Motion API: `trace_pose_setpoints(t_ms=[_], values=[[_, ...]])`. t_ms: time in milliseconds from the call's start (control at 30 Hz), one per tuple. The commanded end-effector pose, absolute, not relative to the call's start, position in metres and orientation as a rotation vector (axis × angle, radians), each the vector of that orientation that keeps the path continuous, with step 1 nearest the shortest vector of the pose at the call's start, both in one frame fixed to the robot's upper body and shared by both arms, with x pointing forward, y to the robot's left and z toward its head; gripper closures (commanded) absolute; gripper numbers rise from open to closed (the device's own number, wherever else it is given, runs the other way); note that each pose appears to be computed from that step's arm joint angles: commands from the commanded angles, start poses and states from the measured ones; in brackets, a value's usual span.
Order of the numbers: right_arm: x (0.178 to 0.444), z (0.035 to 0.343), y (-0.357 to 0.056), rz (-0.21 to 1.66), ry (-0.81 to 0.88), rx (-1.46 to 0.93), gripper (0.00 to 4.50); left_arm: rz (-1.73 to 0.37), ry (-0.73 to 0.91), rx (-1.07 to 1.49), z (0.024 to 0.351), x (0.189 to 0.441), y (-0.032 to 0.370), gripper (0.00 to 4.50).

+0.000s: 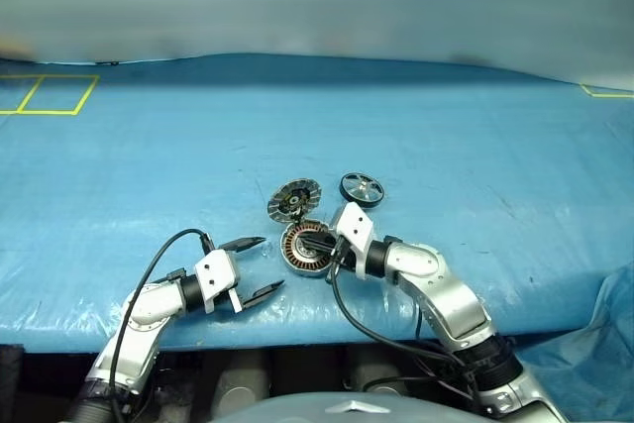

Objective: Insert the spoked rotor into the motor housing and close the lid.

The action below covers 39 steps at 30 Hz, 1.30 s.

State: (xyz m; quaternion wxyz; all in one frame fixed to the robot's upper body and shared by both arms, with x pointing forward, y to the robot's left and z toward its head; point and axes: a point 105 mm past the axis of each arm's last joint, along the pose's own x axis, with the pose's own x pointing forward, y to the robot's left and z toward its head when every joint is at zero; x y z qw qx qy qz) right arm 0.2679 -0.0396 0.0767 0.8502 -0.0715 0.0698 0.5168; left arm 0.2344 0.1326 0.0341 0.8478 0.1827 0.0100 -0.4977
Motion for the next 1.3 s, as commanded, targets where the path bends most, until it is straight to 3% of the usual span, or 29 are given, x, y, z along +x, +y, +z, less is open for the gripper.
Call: trace_pose_setpoints(t_ms=[33,100,267,367,467,800,1300], values=[[0.270,0.099,-0.047,1.074,0.070,-0.151,4.47,-1.037,-0.020,0.390,0.042,0.238,0.137,0.11],[0.280,0.103,-0.067,0.994,0.066,-0.251,4.47,-1.037,-0.023,0.388,0.042,0.238,0.137,0.11],[0.326,0.124,-0.111,0.702,0.004,-0.376,3.28,-1.036,-0.030,0.379,0.042,0.240,0.136,0.11],[0.354,0.132,-0.132,0.546,-0.003,-0.388,3.28,-1.033,-0.034,0.377,0.044,0.240,0.134,0.11],[0.367,0.125,-0.137,0.531,0.050,-0.391,3.28,-1.022,-0.046,0.376,0.047,0.240,0.132,0.11],[0.356,0.096,-0.130,0.591,0.143,-0.356,3.28,-0.999,-0.028,0.388,0.047,0.239,0.136,0.11],[0.350,0.091,-0.129,0.586,0.152,-0.330,3.28,-1.004,-0.026,0.394,0.045,0.239,0.139,0.11]])
